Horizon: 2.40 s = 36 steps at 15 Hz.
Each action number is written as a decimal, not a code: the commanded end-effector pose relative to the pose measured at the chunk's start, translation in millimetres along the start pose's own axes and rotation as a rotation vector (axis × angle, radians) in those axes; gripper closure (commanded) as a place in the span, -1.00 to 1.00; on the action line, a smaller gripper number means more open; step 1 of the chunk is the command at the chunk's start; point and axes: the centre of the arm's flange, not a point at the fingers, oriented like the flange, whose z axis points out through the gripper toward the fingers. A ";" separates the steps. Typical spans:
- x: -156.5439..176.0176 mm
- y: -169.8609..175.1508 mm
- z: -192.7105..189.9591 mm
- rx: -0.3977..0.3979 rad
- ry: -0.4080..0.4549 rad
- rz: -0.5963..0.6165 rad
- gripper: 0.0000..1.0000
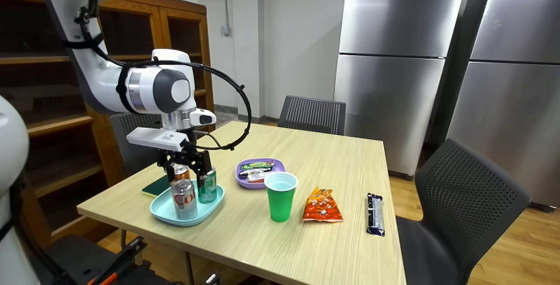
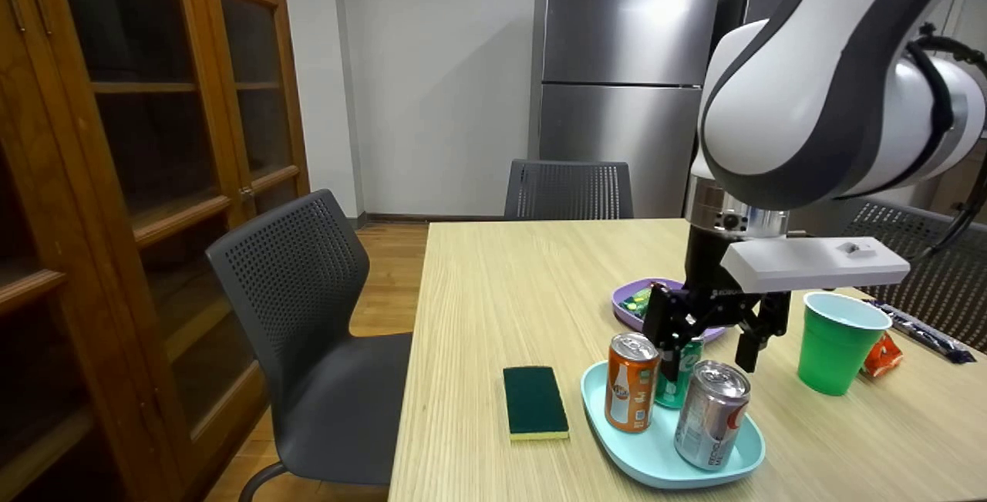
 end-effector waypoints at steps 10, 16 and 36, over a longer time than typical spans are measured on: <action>24.3 64.1 -85.1 0.050 0.007 0.222 -1.00; 40.1 132.9 -113.8 0.068 0.042 0.460 -1.00; 41.8 323.0 -114.7 0.016 0.136 0.581 -1.00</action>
